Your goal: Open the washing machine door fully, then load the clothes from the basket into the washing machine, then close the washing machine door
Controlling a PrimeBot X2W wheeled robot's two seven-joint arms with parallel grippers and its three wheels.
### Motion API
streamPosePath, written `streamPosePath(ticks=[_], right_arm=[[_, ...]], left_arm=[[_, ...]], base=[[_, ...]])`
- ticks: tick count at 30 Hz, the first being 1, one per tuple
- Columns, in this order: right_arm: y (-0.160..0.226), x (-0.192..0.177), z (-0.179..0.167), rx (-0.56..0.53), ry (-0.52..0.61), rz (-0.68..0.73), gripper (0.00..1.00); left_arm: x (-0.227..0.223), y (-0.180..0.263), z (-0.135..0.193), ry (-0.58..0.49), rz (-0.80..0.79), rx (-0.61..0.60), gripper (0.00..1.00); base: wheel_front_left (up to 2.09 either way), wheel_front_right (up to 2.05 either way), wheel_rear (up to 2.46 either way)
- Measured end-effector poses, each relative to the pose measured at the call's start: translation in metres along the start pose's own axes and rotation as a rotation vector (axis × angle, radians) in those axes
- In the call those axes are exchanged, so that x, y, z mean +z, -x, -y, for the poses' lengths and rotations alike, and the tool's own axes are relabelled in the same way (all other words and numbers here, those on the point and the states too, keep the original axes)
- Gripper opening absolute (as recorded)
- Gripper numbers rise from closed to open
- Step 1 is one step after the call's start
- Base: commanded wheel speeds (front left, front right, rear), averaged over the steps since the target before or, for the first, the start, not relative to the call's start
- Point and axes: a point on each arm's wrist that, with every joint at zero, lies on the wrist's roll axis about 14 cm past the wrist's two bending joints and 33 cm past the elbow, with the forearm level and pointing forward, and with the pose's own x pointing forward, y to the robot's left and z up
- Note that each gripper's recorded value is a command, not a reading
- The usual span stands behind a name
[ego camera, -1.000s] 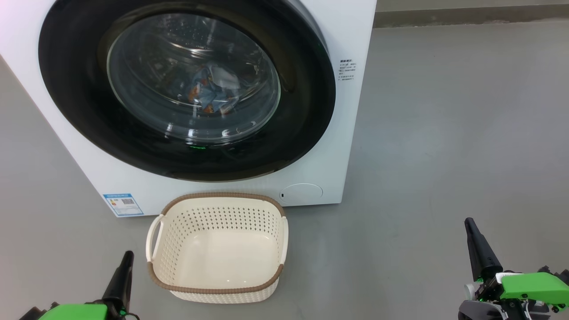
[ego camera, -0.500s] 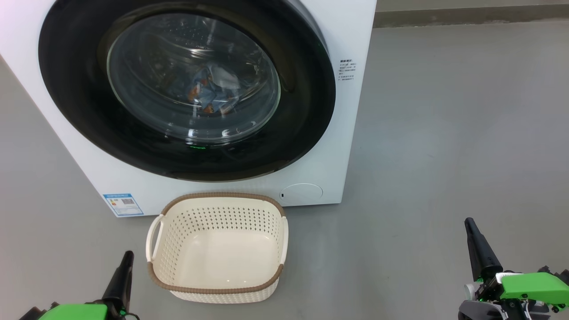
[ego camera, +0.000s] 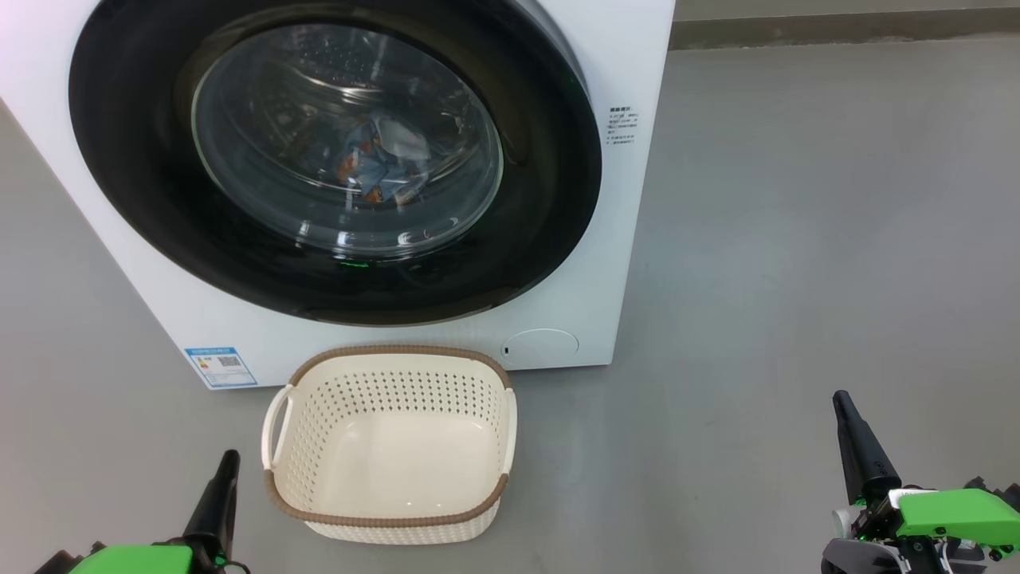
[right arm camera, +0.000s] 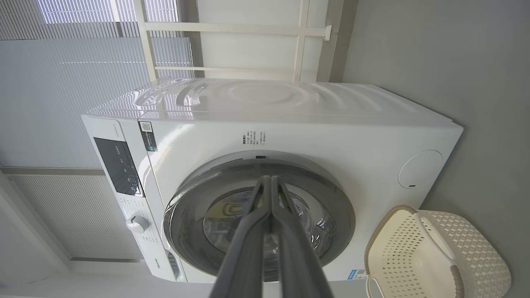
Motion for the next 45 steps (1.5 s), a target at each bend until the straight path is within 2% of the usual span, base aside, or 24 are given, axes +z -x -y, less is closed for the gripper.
streamPosePath(ticks=[45], right_arm=[[0.0000,-0.0002,0.0000,0.000,-0.001,0.000,0.00]], left_arm=[[0.0000,0.0000,0.0000,0.000,0.000,0.000,0.00]], base=[[0.00,0.00,0.00]])
